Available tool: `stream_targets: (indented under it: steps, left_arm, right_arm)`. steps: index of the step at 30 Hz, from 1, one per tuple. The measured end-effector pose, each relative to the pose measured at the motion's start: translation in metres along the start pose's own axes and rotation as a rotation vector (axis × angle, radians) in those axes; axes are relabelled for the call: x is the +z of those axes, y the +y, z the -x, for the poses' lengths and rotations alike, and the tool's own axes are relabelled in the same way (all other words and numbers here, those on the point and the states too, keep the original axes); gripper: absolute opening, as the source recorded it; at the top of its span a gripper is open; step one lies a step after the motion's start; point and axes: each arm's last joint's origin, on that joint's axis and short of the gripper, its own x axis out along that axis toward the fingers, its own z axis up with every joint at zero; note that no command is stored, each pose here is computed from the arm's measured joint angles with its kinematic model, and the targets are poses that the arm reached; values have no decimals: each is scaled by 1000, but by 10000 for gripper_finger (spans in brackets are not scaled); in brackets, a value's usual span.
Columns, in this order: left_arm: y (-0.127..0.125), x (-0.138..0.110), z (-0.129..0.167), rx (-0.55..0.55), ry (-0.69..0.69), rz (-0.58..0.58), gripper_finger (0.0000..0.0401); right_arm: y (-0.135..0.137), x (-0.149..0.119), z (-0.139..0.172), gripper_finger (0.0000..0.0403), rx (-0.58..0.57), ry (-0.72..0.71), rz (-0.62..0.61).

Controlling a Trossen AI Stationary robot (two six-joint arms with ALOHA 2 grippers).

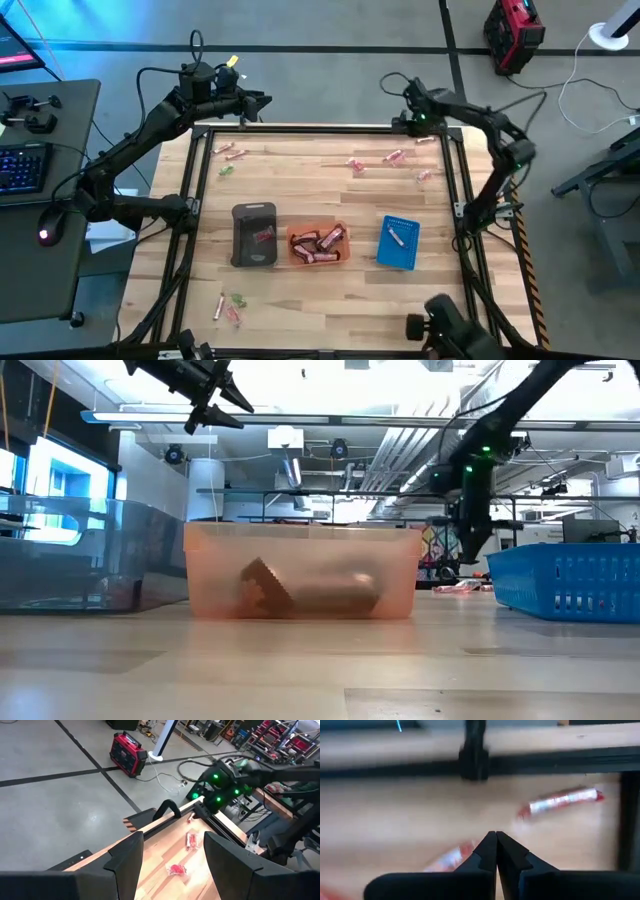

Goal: Sort candy by brand, put in halloween buckets
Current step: Put the white candy stick into the blue bin

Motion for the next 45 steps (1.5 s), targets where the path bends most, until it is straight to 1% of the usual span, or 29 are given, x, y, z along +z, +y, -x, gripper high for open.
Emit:
stream_targets:
  steps: [2,4,7,9,11,14,15,19,22,24,27,30,31,33,35,38,40,43,45]
  left_arm:
    - [0,1,0,-2,-9,-2,200]
    - [0,1,0,-3,-8,-3,200]
    - [0,1,0,-2,-7,-3,200]
    - [0,1,0,-2,-7,-3,200]
    - [0,1,0,-1,-5,-2,200]
    - [0,0,0,-1,-4,-2,200]
    - [0,0,0,-1,-4,-2,200]
    - [0,0,0,-1,-3,-2,200]
    - [0,0,0,-1,-3,-3,200]
    - [0,0,0,0,-2,-3,200]
    - [0,0,0,-1,-3,-2,200]
    - [0,0,0,-1,-3,-2,200]
    - [0,0,0,-2,-3,-1,200]
    - [0,0,0,-7,-2,-1,200]
    - [0,0,0,-7,-2,-6,200]
    - [0,0,0,-8,-2,-36,200]
    - [0,0,0,-8,-1,-37,200]
    - [1,1,0,-5,-2,-36,200]
    - [2,1,1,-1,-4,-33,200]
  right_arm:
    - [-4,-4,1,0,27,-97,-119]
    - [-9,-10,4,0,-2,-148,-237]
    - [-20,-18,3,0,-70,-173,-411]
    - [-30,-20,1,0,-75,-179,-547]
    - [-37,-19,-4,2,-62,-188,-611]
    - [-38,-16,-10,21,3,-196,-635]
    - [-38,-16,-11,32,4,-193,-651]
    - [-38,-9,-11,96,21,-235,-674]
    - [-39,-12,-15,147,-13,-214,-677]
    - [-39,-10,-14,167,-11,-243,-724]
    - [-40,-5,-15,173,-23,-244,-819]
    - [-40,0,-16,166,-20,-204,-866]
    - [-39,3,-14,163,-3,-195,-867]
    - [-34,11,-5,158,30,-213,-824]
    - [-29,14,5,155,21,-203,-775]
    - [-23,10,16,154,-27,-145,-739]
    - [-22,2,17,154,-73,-84,-743]
    - [-23,-12,12,154,-143,-29,-820]
    - [-23,-16,5,154,-140,-37,-886]
